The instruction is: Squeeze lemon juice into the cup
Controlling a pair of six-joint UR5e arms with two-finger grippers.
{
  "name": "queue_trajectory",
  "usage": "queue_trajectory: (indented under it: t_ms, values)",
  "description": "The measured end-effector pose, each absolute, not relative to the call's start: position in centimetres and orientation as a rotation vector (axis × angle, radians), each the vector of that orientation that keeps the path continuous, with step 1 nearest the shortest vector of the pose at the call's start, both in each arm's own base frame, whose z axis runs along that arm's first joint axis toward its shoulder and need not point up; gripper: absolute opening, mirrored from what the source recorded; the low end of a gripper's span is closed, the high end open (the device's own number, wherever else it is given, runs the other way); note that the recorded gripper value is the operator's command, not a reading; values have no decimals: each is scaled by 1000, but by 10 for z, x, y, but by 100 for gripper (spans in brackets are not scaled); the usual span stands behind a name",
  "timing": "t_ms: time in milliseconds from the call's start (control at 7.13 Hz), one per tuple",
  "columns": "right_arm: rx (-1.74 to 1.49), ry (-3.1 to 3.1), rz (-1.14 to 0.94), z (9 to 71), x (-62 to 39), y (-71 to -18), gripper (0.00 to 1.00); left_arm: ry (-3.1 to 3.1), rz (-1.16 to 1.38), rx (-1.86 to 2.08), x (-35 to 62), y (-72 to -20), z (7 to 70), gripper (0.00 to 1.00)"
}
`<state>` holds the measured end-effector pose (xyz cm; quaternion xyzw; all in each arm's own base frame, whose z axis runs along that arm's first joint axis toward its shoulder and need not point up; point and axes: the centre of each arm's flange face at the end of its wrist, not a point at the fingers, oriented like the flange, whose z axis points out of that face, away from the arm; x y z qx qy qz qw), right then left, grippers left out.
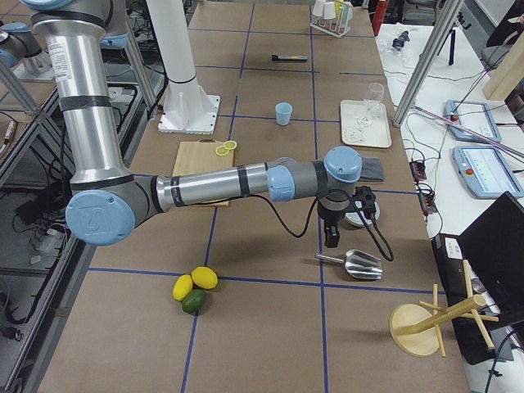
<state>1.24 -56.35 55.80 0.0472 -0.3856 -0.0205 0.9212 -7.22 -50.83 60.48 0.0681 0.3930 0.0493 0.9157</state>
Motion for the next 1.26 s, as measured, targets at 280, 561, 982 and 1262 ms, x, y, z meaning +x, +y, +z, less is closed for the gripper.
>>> queue_trajectory:
  t_ms: [280,561,982,1262]
  values:
    - [95,-794,-41,561,13,-563,100,811,116,133,-67,-502,613,100]
    - [94,-795,-40,561,13,-562,100,810,121,131,-64,-502,617,100]
    - [77,-793,-34,568,12,-559,100,806,121,126,-64,-502,618,100]
    - [62,-793,-29,574,12,-559,100,807,120,122,-63,-501,619,100]
